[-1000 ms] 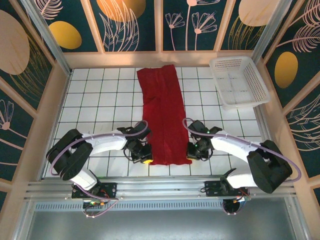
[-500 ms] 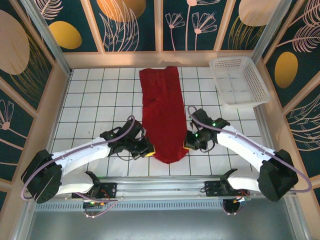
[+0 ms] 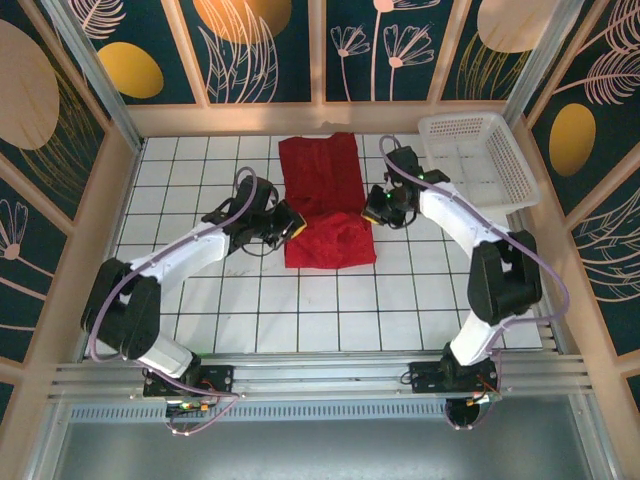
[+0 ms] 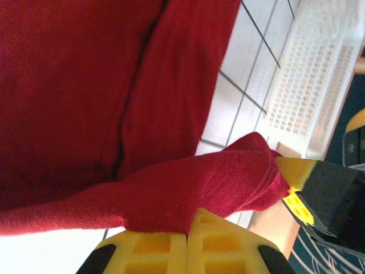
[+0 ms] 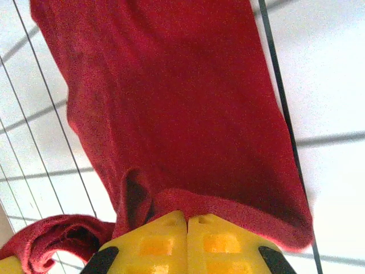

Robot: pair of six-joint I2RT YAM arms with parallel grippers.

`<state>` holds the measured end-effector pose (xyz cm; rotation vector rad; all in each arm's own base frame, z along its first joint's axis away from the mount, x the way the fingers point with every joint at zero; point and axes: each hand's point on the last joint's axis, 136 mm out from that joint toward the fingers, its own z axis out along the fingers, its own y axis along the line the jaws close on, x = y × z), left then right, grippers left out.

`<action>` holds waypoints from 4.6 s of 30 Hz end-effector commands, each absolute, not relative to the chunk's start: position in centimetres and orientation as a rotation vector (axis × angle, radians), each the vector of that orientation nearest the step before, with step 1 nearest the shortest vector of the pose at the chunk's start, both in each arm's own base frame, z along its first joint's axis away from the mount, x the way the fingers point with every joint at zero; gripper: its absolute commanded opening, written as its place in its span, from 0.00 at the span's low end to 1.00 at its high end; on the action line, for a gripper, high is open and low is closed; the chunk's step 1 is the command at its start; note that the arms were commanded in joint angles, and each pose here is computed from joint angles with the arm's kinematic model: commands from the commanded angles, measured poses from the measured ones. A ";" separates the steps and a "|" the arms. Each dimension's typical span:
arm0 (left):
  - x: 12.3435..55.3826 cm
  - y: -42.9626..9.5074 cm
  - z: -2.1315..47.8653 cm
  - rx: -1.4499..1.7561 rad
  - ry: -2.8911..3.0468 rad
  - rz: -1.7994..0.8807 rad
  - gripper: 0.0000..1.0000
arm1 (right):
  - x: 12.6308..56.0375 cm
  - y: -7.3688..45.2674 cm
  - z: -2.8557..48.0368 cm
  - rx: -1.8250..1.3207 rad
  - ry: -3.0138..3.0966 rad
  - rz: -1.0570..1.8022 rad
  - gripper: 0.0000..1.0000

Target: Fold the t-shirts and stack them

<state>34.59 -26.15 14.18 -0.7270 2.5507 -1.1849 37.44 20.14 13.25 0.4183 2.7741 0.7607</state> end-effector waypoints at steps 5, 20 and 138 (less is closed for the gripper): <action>41.9 -24.2 10.6 -0.740 2.537 -1.080 0.00 | 44.2 20.0 11.1 0.408 2.752 0.753 0.00; 38.3 -20.9 7.6 -0.822 2.613 -0.944 0.62 | 42.0 16.6 10.0 0.386 2.731 0.624 0.70; 39.1 -38.6 3.2 -1.738 2.343 -1.328 0.65 | 35.1 13.7 17.4 0.514 2.508 0.822 0.48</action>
